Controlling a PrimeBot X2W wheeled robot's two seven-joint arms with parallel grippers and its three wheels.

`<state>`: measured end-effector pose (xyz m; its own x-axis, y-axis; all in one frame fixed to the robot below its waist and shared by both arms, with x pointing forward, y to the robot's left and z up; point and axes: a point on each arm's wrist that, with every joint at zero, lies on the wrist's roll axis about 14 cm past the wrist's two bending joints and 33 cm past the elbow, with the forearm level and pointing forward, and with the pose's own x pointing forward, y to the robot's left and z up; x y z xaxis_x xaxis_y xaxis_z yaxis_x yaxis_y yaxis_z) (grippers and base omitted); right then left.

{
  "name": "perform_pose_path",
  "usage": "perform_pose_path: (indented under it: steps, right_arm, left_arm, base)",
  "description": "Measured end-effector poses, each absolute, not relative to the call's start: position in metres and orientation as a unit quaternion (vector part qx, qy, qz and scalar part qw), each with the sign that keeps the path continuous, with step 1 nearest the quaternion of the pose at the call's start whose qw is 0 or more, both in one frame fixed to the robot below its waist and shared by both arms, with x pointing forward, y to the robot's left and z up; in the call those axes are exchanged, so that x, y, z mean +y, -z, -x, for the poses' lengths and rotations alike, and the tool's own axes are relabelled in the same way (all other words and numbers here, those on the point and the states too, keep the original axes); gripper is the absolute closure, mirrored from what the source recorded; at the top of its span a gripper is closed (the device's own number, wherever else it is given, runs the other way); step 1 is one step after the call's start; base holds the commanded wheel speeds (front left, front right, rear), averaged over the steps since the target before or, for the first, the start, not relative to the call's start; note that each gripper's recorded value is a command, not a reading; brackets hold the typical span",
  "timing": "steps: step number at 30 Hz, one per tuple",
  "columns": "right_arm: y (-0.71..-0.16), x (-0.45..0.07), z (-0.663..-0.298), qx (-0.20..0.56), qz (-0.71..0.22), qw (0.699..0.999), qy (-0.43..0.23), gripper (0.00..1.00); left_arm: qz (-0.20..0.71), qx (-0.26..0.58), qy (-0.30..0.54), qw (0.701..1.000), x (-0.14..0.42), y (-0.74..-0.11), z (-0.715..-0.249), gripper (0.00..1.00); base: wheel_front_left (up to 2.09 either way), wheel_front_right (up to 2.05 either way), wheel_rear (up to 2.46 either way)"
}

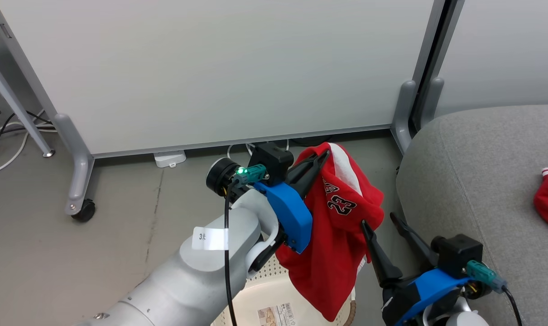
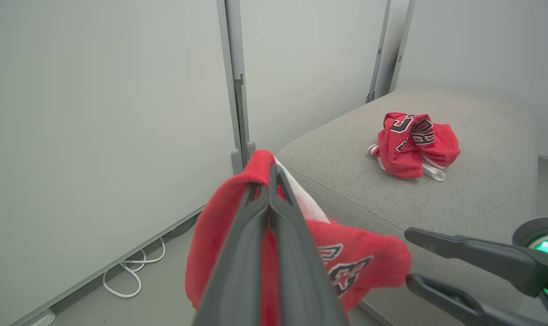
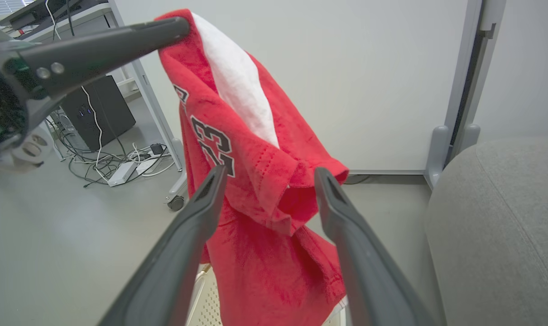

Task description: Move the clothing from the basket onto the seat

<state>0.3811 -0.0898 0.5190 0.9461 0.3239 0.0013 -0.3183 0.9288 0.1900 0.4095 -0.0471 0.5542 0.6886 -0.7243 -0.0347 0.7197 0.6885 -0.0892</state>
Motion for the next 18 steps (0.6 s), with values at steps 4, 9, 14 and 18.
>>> perform_pose_path:
  steps: [4,9,14,18]
  right_arm:
    - [-0.511,-0.084,-0.380,0.030,-0.092,0.980,-0.172,0.00]
    - [-0.505,-0.073,-0.385,0.047,-0.077,0.978,-0.189,0.00]
    - [-0.508,-0.061,-0.396,0.049,-0.065,0.975,-0.206,0.00]
    - [-0.507,-0.050,-0.404,0.053,-0.057,0.972,-0.222,0.00]
  left_arm:
    - [0.035,0.034,0.393,0.918,-0.047,-0.553,-0.410,1.00]
    - [0.034,0.036,0.395,0.917,-0.048,-0.553,-0.411,1.00]
    - [0.038,0.035,0.396,0.917,-0.049,-0.553,-0.411,1.00]
    - [0.037,0.035,0.399,0.915,-0.050,-0.554,-0.410,1.00]
  base:
    - [0.00,0.00,0.00]
    - [0.00,0.00,0.00]
    - [0.00,0.00,0.00]
    - [0.00,0.00,0.00]
